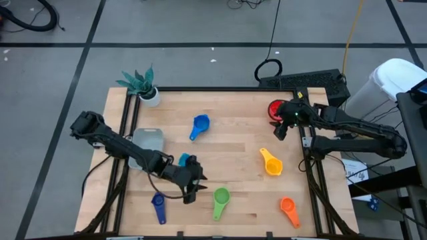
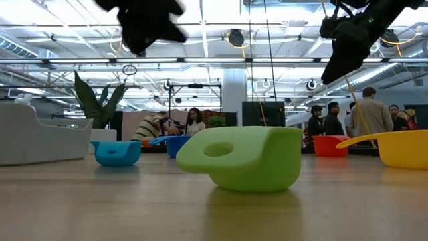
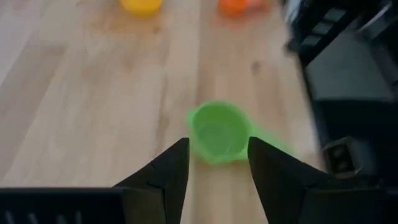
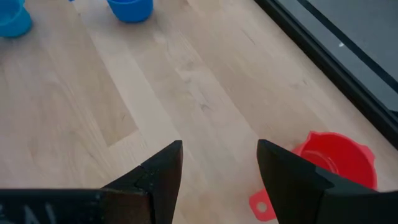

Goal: Nest measuring cups in basket
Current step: Move the green measuring cup to the centre of the table

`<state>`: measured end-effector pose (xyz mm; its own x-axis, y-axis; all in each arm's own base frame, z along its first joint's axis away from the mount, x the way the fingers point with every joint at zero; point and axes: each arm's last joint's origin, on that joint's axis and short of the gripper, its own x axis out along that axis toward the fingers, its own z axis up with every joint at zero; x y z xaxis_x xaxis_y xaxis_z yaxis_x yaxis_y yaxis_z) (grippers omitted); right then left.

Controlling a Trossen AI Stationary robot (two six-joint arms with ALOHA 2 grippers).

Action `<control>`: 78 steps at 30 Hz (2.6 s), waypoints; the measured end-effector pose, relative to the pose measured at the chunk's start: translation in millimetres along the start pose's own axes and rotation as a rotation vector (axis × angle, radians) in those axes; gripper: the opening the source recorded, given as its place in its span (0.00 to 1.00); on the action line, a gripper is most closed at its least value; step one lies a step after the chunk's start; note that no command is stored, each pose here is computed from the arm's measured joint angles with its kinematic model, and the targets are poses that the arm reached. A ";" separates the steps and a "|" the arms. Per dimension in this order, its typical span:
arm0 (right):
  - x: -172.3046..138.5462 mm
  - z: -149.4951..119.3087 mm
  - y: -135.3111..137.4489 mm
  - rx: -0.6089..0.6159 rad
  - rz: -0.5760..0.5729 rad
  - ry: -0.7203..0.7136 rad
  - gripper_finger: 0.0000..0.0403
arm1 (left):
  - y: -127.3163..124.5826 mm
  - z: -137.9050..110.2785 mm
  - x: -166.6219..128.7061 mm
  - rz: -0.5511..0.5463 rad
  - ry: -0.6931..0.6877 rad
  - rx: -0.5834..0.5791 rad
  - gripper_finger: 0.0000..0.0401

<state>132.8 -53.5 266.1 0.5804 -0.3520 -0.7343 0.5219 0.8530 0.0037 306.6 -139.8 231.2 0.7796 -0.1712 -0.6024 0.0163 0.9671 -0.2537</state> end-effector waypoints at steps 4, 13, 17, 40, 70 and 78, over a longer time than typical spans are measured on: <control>-0.1 0.6 1.0 0.014 0.009 -0.007 0.49 | -1.9 -0.6 3.7 -0.006 -0.011 0.000 0.41; -1.3 0.7 10.5 -0.018 0.075 -0.017 0.49 | -4.0 -2.5 35.5 0.015 0.016 -0.007 0.40; -1.9 -0.2 13.8 -0.025 0.092 -0.013 0.49 | -9.6 1.4 56.9 0.051 0.085 0.035 0.40; -6.6 -3.9 23.7 -0.048 0.142 -0.013 0.49 | -12.9 2.5 92.2 0.158 0.279 -0.038 0.56; -9.9 -4.5 22.8 -0.065 0.148 -0.030 0.49 | 11.0 -14.3 116.1 0.192 0.407 -0.070 0.06; -10.0 -4.8 22.7 -0.058 0.148 -0.027 0.49 | 23.8 -15.0 115.3 0.214 0.465 -0.029 0.04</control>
<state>135.8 -28.7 270.3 0.6656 -0.2305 -0.7099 0.3928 0.9169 0.0707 387.5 -139.3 144.3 0.4022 -0.0416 -0.9146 -0.1361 0.9852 -0.1047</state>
